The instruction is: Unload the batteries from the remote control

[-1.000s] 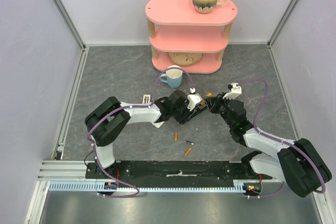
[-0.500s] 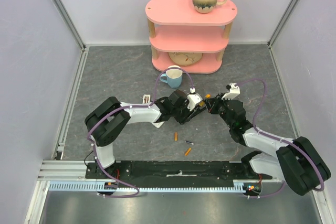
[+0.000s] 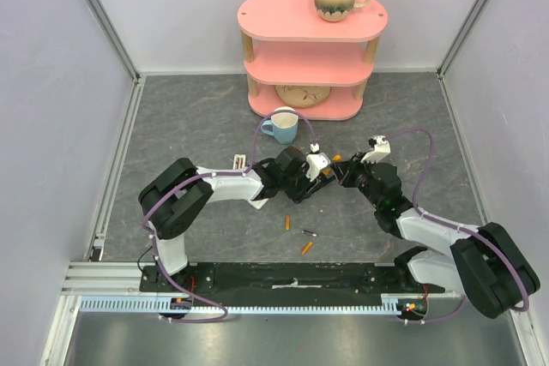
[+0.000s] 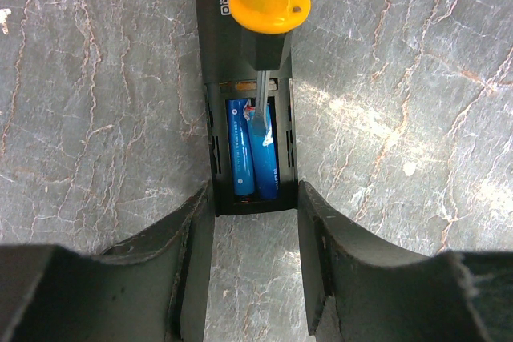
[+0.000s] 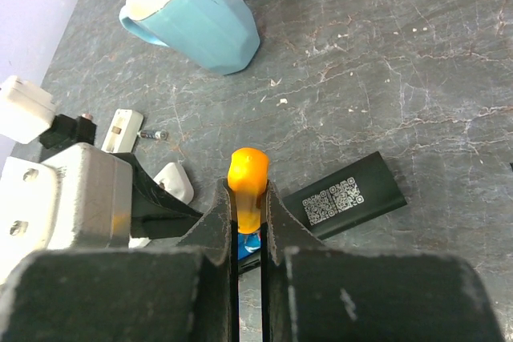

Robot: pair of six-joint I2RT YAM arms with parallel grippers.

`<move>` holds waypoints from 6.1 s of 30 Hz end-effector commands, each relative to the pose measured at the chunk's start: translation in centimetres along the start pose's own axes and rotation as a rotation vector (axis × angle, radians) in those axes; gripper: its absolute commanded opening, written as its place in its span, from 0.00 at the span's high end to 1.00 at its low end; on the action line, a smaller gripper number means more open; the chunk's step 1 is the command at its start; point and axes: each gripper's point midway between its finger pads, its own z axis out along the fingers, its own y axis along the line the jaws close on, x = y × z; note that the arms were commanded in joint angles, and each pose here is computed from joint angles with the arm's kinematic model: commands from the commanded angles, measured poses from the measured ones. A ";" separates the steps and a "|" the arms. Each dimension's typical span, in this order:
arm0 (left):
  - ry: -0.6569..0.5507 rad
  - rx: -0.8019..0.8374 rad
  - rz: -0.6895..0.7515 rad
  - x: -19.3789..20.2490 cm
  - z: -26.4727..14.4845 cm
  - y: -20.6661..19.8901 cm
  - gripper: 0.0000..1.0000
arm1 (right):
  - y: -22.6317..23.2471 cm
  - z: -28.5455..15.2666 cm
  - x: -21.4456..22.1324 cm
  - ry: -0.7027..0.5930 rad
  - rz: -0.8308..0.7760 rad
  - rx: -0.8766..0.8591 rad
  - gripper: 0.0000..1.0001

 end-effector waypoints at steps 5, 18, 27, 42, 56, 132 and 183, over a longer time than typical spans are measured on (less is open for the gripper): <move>0.162 -0.040 -0.039 4.9 0.1 0.9 0.67 | -0.1 -0.5 -2.8 -0.096 -0.005 0.042 1.00; 0.167 -0.043 -0.039 5.0 0.2 1.0 0.67 | -1.1 0.2 -0.9 -0.048 -0.012 0.063 1.00; 0.173 -0.045 -0.040 5.1 0.2 1.0 0.68 | 0.2 0.6 -0.3 -0.025 0.034 -0.009 1.00; 0.133 -0.034 -0.060 4.3 -0.3 1.0 0.67 | 4.3 -1.0 -1.1 -0.014 0.110 -0.148 1.00; -0.168 0.097 -0.190 -0.5 -5.2 1.3 0.36 | 4.1 -0.1 -1.0 -0.008 0.078 -0.114 1.00; -0.266 0.433 -0.537 -2.8 -5.5 1.7 0.48 | 2.0 1.9 -2.1 -0.019 -0.051 0.018 1.00; -0.329 0.409 -0.521 -3.1 -6.8 2.8 0.48 | 2.3 2.2 0.3 0.061 -0.054 -0.022 1.00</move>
